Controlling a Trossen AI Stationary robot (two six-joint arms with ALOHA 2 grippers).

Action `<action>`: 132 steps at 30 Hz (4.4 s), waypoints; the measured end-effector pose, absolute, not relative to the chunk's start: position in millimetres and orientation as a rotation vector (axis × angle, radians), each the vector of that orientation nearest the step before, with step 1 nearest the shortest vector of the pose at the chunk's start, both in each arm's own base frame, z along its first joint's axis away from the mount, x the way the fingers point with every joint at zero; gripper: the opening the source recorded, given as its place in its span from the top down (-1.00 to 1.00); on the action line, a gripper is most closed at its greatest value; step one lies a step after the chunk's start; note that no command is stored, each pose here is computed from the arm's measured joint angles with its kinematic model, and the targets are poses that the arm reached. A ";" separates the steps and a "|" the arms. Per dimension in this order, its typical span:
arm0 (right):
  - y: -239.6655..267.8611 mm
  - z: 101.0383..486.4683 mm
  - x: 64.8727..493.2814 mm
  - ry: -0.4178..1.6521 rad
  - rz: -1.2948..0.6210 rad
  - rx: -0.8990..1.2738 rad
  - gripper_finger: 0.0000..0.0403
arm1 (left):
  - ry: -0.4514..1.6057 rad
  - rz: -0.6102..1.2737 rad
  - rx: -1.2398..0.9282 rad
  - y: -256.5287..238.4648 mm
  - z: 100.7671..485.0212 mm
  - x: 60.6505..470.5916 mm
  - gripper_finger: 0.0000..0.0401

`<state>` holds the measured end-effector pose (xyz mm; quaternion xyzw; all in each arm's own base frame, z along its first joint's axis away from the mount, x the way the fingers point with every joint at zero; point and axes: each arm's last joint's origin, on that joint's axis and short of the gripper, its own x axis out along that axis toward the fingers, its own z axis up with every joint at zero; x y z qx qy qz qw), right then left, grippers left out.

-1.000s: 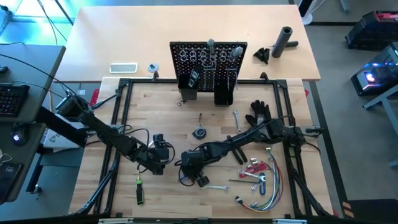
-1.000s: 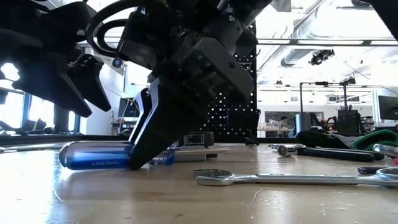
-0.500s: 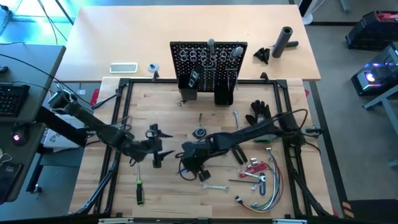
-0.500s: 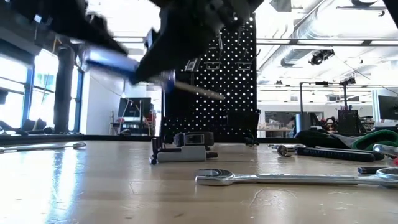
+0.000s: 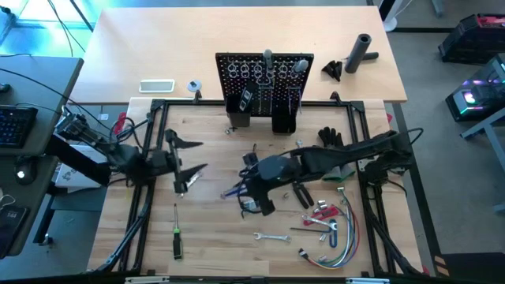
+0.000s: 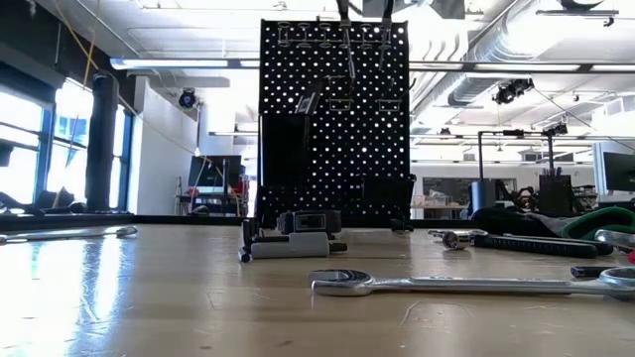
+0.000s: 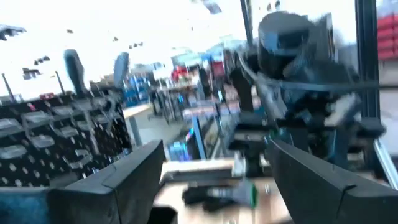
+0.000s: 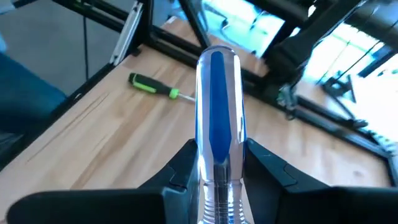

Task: Hang tools onto peg board
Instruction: Hang the blue screwdriver on the peg board

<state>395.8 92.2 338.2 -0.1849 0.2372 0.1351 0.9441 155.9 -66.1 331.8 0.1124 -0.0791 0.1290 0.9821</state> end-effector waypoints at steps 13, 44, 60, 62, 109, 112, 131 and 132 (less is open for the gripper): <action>82.5 367.4 397.4 0.269 0.152 -0.495 0.58 | -0.262 0.158 0.299 -63.7 336.2 168.4 -0.40; 54.1 403.6 382.2 0.130 0.064 -0.550 0.57 | -0.323 0.487 0.209 -27.5 339.1 190.4 -0.41; 37.7 409.5 385.1 0.065 0.065 -0.511 0.57 | -0.338 0.233 0.257 -37.8 329.3 205.9 -0.41; 34.5 409.4 385.6 0.066 0.064 -0.506 0.57 | -0.364 0.197 0.260 -39.6 329.0 208.9 -0.41; 12.7 406.4 387.7 0.092 0.057 -0.473 0.57 | -0.513 0.140 0.373 -30.9 344.1 239.1 0.54; 11.1 406.0 387.6 0.103 0.036 -0.474 0.53 | -0.506 0.148 0.390 -28.6 345.6 237.5 0.54; 10.9 422.5 348.2 0.286 -0.269 -0.451 0.04 | -0.413 0.287 0.550 0.9 418.7 240.6 0.54; 13.7 423.0 345.0 0.298 -0.266 -0.447 0.04 | -0.414 0.305 0.553 3.9 426.0 239.2 0.54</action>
